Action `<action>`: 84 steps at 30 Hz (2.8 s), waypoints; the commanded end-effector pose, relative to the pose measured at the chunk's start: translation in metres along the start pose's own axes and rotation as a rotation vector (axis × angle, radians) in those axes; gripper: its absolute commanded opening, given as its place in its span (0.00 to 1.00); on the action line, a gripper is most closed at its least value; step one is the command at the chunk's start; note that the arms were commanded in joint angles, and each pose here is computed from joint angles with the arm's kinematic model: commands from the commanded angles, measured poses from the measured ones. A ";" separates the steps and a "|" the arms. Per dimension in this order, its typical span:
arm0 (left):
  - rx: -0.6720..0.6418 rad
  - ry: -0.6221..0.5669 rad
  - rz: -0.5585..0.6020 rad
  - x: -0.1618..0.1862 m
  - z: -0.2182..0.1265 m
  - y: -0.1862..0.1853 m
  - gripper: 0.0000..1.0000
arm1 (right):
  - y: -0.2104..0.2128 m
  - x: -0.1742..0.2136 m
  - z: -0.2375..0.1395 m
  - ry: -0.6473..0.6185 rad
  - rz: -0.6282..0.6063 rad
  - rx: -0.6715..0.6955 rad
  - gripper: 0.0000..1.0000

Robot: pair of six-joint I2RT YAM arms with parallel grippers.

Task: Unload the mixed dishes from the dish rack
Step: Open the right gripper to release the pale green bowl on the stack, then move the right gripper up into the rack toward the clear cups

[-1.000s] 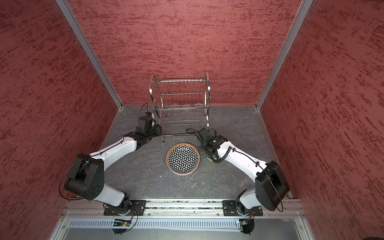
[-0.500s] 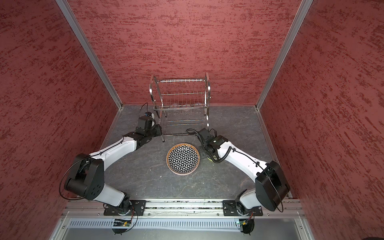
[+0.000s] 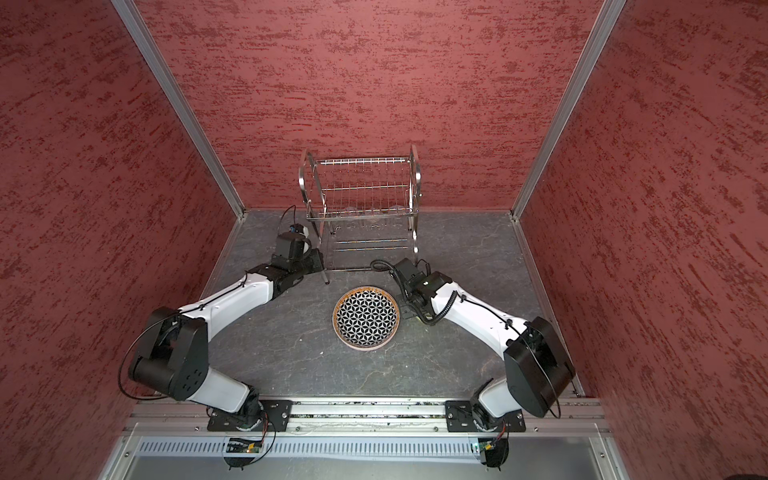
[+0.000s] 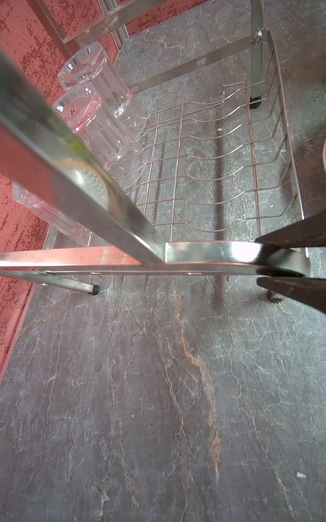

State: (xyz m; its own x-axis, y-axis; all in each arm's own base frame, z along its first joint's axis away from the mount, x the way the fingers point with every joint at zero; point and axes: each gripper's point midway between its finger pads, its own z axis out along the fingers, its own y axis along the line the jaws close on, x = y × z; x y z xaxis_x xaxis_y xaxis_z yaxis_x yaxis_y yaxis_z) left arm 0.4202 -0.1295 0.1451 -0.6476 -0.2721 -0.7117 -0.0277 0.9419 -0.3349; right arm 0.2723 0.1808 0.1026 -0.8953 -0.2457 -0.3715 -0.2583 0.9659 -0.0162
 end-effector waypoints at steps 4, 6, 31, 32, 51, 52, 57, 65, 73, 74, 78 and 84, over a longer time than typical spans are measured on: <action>-0.013 0.004 -0.114 0.001 0.001 0.011 0.13 | -0.002 -0.014 -0.023 -0.087 0.027 -0.019 0.36; -0.009 0.006 -0.113 0.002 0.001 0.010 0.11 | 0.001 -0.023 -0.030 -0.136 0.040 -0.042 0.41; 0.003 0.015 -0.096 0.012 -0.015 -0.009 0.06 | 0.078 -0.137 -0.056 -0.808 -0.032 -0.454 0.99; 0.000 0.015 -0.095 0.013 -0.016 -0.008 0.06 | 0.080 -0.137 -0.046 -0.800 -0.038 -0.450 0.99; 0.002 -0.003 -0.080 0.015 -0.030 -0.014 0.06 | 0.048 -0.213 0.009 -0.969 0.102 -0.469 0.93; 0.001 -0.004 -0.078 0.015 -0.031 -0.014 0.06 | 0.047 -0.217 0.010 -0.970 0.099 -0.477 0.90; 0.006 -0.011 -0.076 0.013 -0.035 -0.014 0.06 | 0.049 -0.237 0.018 -0.963 0.067 -0.448 0.90; 0.017 -0.021 -0.077 0.012 -0.038 -0.017 0.06 | 0.047 -0.260 0.040 -0.928 0.077 -0.378 0.92; 0.027 -0.017 -0.072 0.014 -0.043 -0.021 0.06 | 0.053 -0.277 0.054 -0.926 0.088 -0.386 0.93; 0.026 -0.020 -0.074 0.014 -0.043 -0.021 0.06 | 0.055 -0.278 0.054 -0.928 0.092 -0.402 0.93; 0.025 -0.025 -0.072 0.012 -0.045 -0.021 0.07 | 0.057 -0.278 0.058 -0.931 0.110 -0.418 0.93; 0.030 -0.022 -0.071 0.011 -0.047 -0.022 0.07 | 0.058 -0.284 0.064 -0.924 0.116 -0.409 0.95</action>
State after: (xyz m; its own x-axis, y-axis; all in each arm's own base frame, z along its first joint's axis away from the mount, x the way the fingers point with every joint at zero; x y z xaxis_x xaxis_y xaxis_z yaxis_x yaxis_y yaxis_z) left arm 0.3729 -0.1409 0.1451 -0.6844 -0.2762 -0.6748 -0.0540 0.9422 -0.3308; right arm 0.5285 0.3064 0.1407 -0.3505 0.1520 -0.9242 -0.4471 0.8399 0.3077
